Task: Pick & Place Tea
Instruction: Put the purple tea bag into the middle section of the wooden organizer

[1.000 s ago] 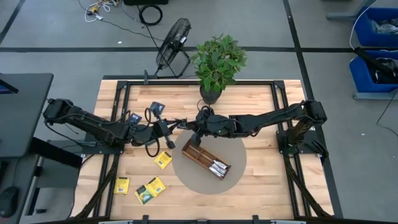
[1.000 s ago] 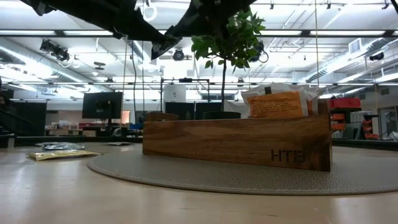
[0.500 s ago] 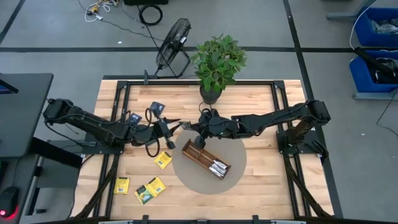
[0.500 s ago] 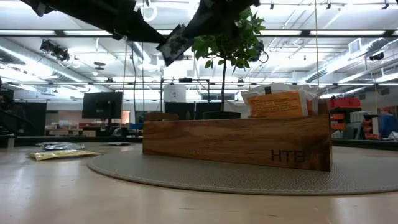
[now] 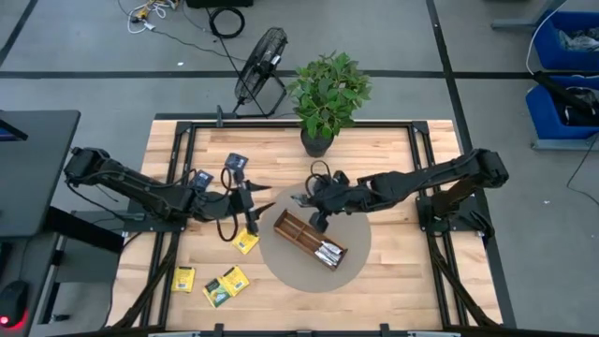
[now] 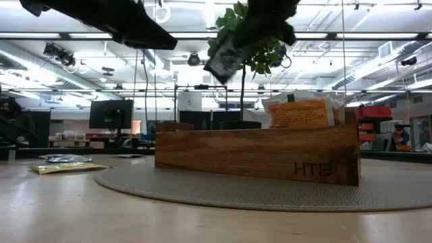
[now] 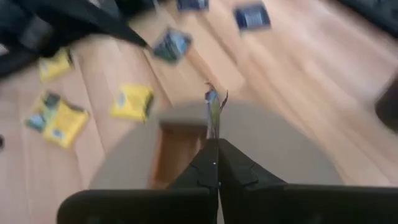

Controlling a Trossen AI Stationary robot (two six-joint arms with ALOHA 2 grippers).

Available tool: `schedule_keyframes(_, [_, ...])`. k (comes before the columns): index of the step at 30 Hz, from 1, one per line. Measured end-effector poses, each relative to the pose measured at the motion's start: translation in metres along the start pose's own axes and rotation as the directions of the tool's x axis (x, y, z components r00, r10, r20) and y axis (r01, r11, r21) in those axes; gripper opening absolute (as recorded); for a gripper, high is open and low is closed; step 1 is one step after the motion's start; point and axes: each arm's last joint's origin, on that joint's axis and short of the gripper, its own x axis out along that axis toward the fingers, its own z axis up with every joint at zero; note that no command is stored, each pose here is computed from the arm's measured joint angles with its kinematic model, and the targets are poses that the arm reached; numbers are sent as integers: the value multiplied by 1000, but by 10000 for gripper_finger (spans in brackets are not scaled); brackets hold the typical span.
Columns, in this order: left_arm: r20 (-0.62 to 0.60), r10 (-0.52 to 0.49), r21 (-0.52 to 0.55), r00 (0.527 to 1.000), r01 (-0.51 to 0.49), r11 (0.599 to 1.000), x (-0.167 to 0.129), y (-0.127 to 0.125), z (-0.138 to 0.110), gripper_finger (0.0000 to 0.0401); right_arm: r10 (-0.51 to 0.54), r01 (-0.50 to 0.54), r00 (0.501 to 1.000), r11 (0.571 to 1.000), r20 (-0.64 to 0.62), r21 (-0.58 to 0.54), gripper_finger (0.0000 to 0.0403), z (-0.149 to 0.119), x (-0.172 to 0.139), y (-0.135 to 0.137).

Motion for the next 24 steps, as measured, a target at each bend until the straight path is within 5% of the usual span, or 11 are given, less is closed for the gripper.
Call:
schedule_keyframes(10, [33, -174, -16, 984, 174, 985, -6, -7, -5, 206, 86, -82, 980, 996, -179, 28, 0, 15, -28, 11])
schedule_keyframes(24, [305, -321, -121, 897, 371, 921, -47, 13, -50, 204, 56, -53, 925, 998, -376, 19, 0, 12, 1, 26])
